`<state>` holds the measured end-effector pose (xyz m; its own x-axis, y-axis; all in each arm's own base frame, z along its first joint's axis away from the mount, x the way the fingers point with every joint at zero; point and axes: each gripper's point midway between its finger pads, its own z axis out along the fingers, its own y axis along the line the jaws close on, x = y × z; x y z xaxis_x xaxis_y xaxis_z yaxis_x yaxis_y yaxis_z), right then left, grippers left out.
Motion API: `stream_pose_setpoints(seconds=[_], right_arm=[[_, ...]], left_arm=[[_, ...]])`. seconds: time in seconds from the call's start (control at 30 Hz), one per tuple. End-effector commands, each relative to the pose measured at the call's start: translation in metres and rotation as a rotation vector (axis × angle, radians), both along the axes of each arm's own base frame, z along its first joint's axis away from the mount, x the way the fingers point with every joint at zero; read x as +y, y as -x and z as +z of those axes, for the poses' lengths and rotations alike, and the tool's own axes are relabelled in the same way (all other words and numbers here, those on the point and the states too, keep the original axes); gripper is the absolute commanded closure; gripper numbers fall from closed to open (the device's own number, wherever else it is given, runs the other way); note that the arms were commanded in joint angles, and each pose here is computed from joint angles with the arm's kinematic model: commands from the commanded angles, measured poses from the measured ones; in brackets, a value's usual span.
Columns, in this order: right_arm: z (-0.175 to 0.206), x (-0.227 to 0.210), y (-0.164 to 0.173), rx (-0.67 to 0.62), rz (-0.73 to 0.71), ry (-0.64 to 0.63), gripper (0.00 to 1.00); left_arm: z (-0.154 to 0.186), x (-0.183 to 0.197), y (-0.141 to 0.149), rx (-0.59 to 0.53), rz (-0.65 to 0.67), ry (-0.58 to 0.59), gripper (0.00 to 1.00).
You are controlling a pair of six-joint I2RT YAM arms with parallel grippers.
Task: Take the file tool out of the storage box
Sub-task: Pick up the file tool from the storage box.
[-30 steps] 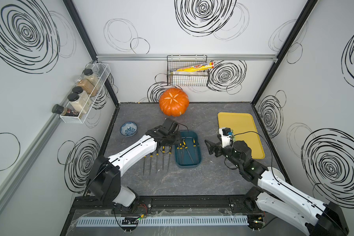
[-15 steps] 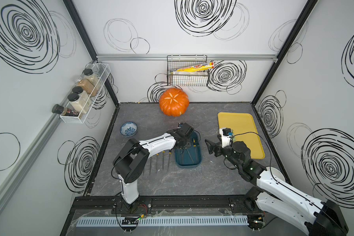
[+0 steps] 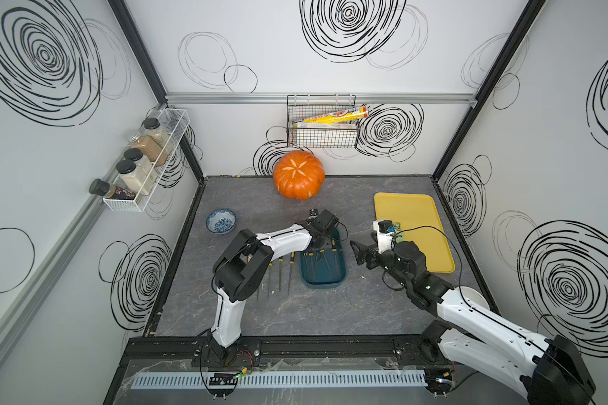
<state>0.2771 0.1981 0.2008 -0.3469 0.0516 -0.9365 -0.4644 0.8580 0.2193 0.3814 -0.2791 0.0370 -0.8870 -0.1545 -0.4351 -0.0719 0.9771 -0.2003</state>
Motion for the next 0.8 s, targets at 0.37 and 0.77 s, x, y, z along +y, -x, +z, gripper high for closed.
stream_pose_setpoints(seconds=[0.37,0.77], right_arm=[[0.007,0.002,-0.003,-0.02,0.0,-0.022,0.11],[0.002,0.003,-0.005,-0.005,-0.001,-0.006,0.11]], left_arm=[[-0.02,0.003,-0.009,0.048,0.003,0.004,0.64],[0.013,-0.007,-0.012,-0.037,-0.01,0.08,0.93]])
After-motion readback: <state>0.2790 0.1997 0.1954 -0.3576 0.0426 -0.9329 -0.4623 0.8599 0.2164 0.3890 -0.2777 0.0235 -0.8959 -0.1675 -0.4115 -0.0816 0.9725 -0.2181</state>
